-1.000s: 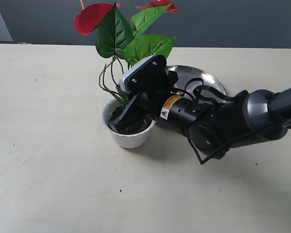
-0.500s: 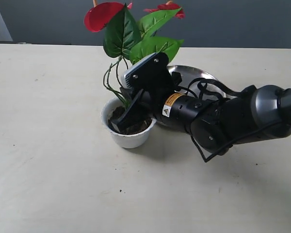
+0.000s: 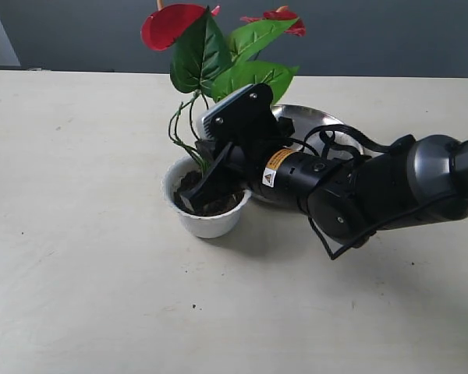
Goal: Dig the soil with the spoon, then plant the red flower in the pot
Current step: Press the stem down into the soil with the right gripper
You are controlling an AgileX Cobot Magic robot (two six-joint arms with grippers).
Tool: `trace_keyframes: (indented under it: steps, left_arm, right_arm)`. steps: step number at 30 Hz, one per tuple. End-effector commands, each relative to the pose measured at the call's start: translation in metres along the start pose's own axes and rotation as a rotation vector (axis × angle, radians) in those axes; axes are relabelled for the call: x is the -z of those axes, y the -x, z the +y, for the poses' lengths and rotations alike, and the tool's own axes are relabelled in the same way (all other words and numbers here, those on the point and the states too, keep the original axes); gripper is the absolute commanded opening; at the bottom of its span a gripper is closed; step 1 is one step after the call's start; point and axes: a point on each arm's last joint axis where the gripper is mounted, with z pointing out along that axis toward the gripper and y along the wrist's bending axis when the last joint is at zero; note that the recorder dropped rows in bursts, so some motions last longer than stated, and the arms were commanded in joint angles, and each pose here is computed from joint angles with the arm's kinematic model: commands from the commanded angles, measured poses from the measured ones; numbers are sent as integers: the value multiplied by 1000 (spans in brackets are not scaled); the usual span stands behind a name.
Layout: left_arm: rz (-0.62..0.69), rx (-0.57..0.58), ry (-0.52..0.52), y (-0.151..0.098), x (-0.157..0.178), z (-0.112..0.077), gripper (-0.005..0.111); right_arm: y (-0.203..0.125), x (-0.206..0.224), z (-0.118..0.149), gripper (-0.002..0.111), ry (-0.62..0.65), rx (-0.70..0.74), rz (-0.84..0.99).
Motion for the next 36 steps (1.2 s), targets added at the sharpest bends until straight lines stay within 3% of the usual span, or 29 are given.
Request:
trace_keyframes:
  steps: [1, 3, 9, 36]
  left_arm:
    - [-11, 11, -10, 2, 0, -1, 0]
    - [-11, 11, -10, 2, 0, -1, 0]
    - [-11, 11, -10, 2, 0, -1, 0]
    - [-11, 11, -10, 2, 0, -1, 0]
  right_arm:
    - [-38, 2, 7, -1, 46, 18, 281]
    - [-39, 2, 7, 4, 46, 18, 288]
    - [-41, 3, 7, 32, 47, 14, 311]
    - [-28, 24, 5, 32, 44, -8, 420]
